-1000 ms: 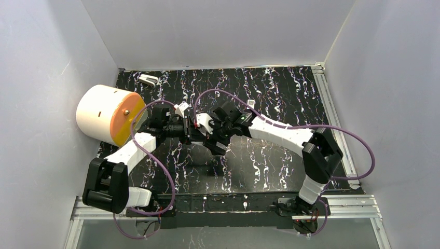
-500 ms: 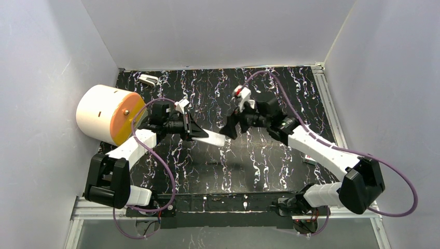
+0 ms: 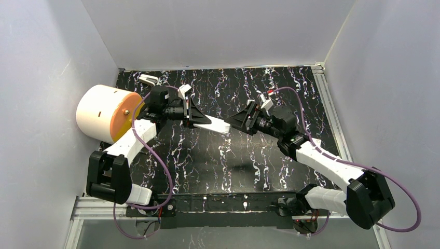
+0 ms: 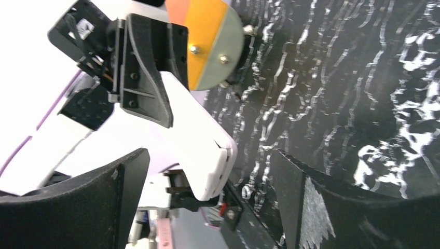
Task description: Load the batteries into the remote control
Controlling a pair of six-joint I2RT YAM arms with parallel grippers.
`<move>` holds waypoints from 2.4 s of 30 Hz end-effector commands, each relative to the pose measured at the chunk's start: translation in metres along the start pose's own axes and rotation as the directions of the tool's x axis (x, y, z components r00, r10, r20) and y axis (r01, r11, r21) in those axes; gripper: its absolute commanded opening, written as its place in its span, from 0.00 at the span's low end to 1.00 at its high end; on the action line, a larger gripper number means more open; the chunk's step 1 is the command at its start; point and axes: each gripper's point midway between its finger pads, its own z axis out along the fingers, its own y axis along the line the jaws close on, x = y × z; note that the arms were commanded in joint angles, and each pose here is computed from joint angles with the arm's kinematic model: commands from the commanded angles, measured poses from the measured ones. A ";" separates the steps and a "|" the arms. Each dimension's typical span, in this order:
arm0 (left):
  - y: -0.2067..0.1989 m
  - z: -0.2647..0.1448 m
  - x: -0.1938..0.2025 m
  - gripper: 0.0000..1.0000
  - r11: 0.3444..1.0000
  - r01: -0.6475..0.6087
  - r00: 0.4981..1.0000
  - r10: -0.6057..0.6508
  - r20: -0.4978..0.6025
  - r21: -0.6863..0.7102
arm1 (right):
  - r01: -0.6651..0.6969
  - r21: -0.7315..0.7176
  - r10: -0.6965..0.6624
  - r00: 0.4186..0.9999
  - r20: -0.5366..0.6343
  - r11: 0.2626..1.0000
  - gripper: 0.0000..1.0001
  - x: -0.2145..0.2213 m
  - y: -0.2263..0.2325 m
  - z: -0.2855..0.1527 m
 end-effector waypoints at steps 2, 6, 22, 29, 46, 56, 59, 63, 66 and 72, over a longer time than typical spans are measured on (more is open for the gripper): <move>-0.039 -0.009 0.001 0.00 0.997 -0.021 0.999 0.024 -0.044 0.080 | -0.092 -0.157 0.097 0.995 0.028 0.983 0.88 -0.014 0.039 0.003; -0.052 -0.012 0.002 0.00 0.995 -0.032 0.999 0.035 -0.039 0.093 | -0.092 -0.200 0.096 0.995 0.010 0.976 0.77 -0.012 0.046 0.003; -0.076 -0.018 0.002 0.00 0.992 -0.052 0.998 0.056 -0.028 0.119 | -0.032 -0.403 0.034 0.999 -0.002 0.915 0.33 -0.006 0.076 -0.010; -0.085 -0.021 0.002 0.00 0.988 -0.078 0.997 0.081 -0.019 0.132 | -0.032 -0.467 0.043 0.999 0.014 0.884 0.30 -0.008 0.087 -0.017; -0.075 0.003 0.030 0.00 0.971 -0.185 0.981 0.191 -0.023 0.150 | -0.037 -0.491 0.037 0.999 -0.009 0.871 0.19 0.002 0.115 0.026; -0.067 0.007 0.015 0.00 0.968 -0.239 0.970 0.235 0.063 0.071 | 0.021 -0.421 -0.004 0.999 0.039 0.907 0.14 0.001 0.114 0.032; -0.071 0.001 0.009 0.00 0.965 -0.251 0.967 0.246 0.072 0.074 | 0.037 -0.377 -0.017 0.998 0.056 0.926 0.24 -0.007 0.104 0.024; -0.075 -0.009 0.010 0.00 0.957 -0.270 0.963 0.267 0.044 0.107 | 0.084 -0.356 -0.054 0.994 0.095 0.931 0.54 -0.023 0.094 0.004; -0.080 -0.015 0.017 0.00 0.940 -0.308 0.950 0.312 0.002 0.149 | 0.192 -0.389 -0.186 0.981 0.053 0.901 0.75 -0.022 0.094 -0.009; -0.088 -0.022 0.035 0.00 0.891 -0.399 0.907 0.418 -0.046 0.217 | 0.386 -0.556 -0.551 0.818 -0.162 0.736 0.82 0.022 0.100 -0.028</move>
